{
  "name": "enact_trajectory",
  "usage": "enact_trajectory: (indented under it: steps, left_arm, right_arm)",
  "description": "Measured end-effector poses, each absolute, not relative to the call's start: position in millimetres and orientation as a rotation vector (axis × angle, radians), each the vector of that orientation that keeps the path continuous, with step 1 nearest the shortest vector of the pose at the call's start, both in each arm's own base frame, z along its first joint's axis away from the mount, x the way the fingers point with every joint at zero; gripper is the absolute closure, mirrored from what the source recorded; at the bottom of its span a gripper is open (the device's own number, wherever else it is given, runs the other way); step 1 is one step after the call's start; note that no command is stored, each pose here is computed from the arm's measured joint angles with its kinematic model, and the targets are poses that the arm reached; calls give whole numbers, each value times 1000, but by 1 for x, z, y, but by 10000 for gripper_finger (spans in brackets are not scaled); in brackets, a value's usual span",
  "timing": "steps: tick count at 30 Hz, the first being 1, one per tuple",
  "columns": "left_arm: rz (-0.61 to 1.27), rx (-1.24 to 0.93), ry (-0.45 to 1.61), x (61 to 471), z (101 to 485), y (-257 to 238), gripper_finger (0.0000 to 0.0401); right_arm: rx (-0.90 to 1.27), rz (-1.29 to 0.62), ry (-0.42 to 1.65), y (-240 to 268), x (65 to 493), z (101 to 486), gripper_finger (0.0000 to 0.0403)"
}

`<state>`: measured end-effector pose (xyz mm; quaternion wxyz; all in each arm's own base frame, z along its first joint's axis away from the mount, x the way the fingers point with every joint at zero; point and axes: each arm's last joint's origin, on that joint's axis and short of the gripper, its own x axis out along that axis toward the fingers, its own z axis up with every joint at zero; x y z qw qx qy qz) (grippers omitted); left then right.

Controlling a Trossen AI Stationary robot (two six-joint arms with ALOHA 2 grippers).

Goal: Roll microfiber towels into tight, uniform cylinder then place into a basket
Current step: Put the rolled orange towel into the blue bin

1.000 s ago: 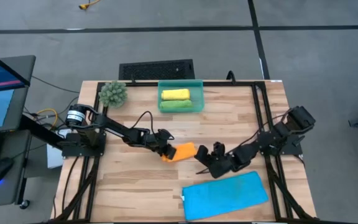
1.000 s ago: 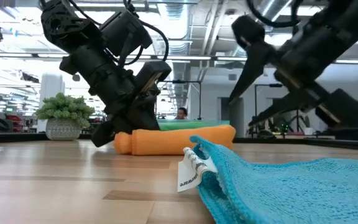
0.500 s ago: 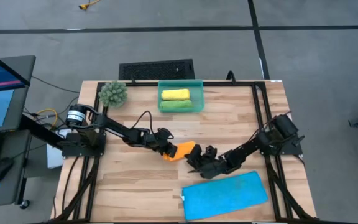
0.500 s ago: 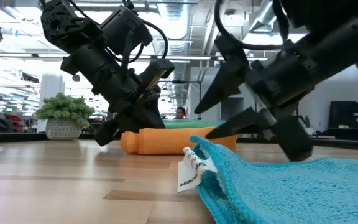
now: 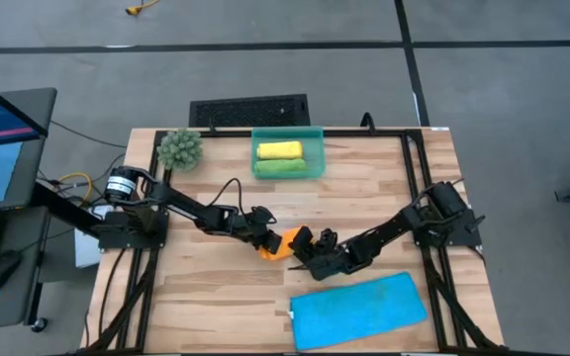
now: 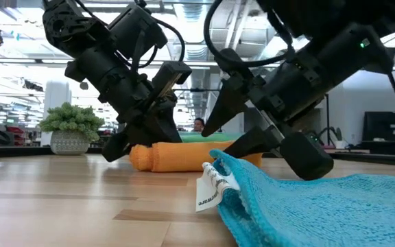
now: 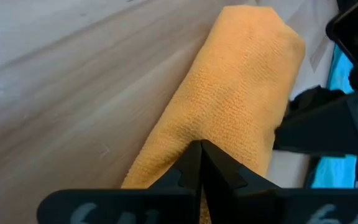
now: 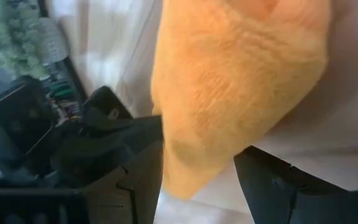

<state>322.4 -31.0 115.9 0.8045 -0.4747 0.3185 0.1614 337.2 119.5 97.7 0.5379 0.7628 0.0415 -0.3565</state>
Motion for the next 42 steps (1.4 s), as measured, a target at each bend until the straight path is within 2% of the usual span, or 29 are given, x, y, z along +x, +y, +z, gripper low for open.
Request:
enact_trajectory:
  steps: [13,19,24,36,42]
  left_arm:
    - [339,-1015,686,322,116,-31,401]
    - [282,-1031,681,324,118,-33,401]
    - [271,-1028,674,325,119,-33,401]
    - [311,-979,698,323,116,-31,401]
    - [320,-937,703,322,115,-27,401]
  right_arm:
    - [1763,-958,232,106,339,94,182]
    - [1734,-1007,166,88,344,94,183]
    - [1627,-993,166,77,350,97,191]
    - [1430,-830,401,68,367,107,276]
    - [1380,-810,422,63,369,108,366]
